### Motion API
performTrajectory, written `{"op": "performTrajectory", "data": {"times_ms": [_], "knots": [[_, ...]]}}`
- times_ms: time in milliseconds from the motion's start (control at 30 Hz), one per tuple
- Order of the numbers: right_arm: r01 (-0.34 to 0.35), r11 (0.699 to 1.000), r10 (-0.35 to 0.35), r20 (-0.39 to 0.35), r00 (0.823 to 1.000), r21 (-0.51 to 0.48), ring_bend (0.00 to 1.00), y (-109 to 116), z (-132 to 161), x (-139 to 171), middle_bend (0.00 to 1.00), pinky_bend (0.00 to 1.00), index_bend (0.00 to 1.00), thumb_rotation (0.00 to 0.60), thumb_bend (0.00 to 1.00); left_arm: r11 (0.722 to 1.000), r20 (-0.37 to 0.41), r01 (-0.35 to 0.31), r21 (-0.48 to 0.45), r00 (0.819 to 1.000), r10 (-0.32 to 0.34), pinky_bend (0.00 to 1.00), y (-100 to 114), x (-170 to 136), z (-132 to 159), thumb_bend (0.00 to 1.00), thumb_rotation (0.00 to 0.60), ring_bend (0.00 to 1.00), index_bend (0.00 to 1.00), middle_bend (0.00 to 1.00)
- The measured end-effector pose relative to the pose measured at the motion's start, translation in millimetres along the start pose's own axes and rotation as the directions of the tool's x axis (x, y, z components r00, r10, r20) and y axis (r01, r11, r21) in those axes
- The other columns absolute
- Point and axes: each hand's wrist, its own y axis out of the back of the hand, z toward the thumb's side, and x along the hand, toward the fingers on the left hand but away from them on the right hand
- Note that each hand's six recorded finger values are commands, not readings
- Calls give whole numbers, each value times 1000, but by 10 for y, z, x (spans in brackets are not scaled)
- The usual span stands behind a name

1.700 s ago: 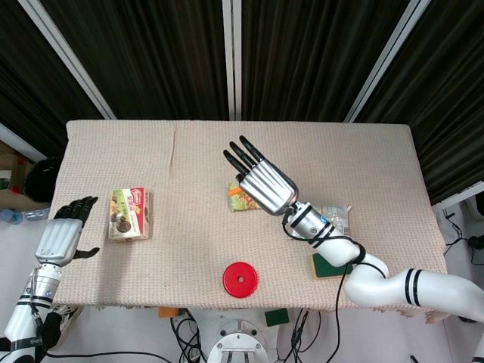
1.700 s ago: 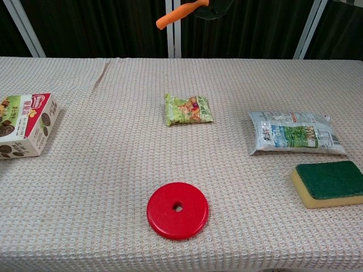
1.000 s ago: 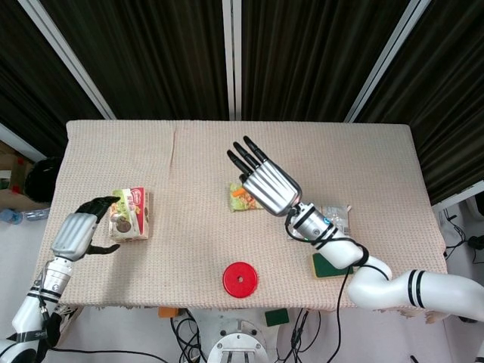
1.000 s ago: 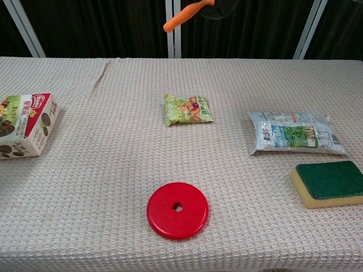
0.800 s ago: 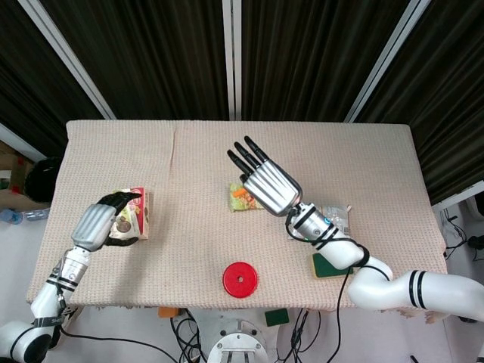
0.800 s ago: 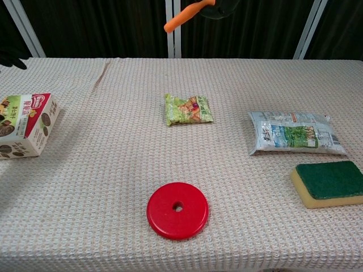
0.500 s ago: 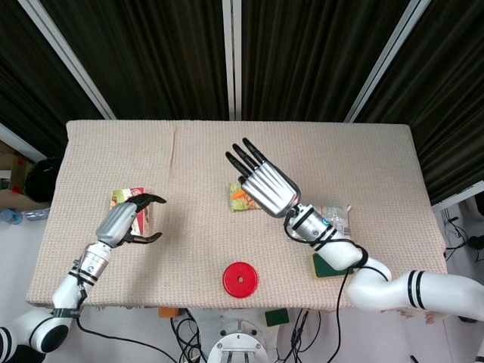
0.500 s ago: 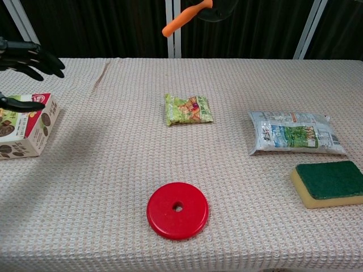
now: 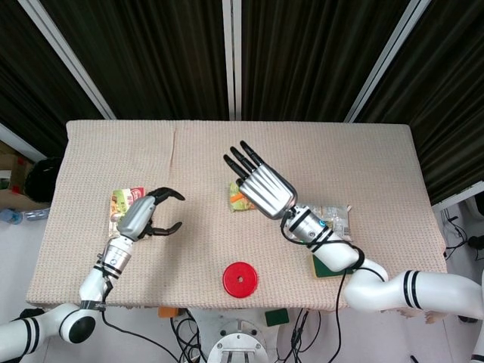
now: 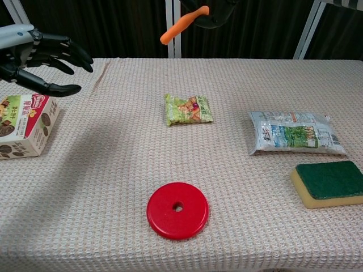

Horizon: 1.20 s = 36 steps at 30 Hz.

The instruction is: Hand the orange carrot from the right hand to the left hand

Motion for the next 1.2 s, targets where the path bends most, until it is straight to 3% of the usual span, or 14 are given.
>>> {"op": "performTrajectory", "data": {"times_ms": [167, 600, 1200], "knots": [[0, 1000, 0, -1, 1000, -5, 0, -13, 36, -11, 53, 0, 619, 600, 364, 999, 13, -34, -26, 999, 34, 224, -74, 79, 146, 244, 600, 200, 359, 326], [-5, 1000, 5, -23, 1000, -14, 0, -29, 207, -126, 54, 0, 619, 600, 364, 980, -25, 64, -188, 997, -70, 225, -262, 217, 357, 238, 600, 229, 394, 350], [-29, 999, 28, -24, 999, -30, 0, -101, 345, -320, 55, 0, 631, 600, 363, 939, -107, 112, -326, 982, -155, 248, -317, 481, 447, 237, 600, 255, 429, 383]]}}
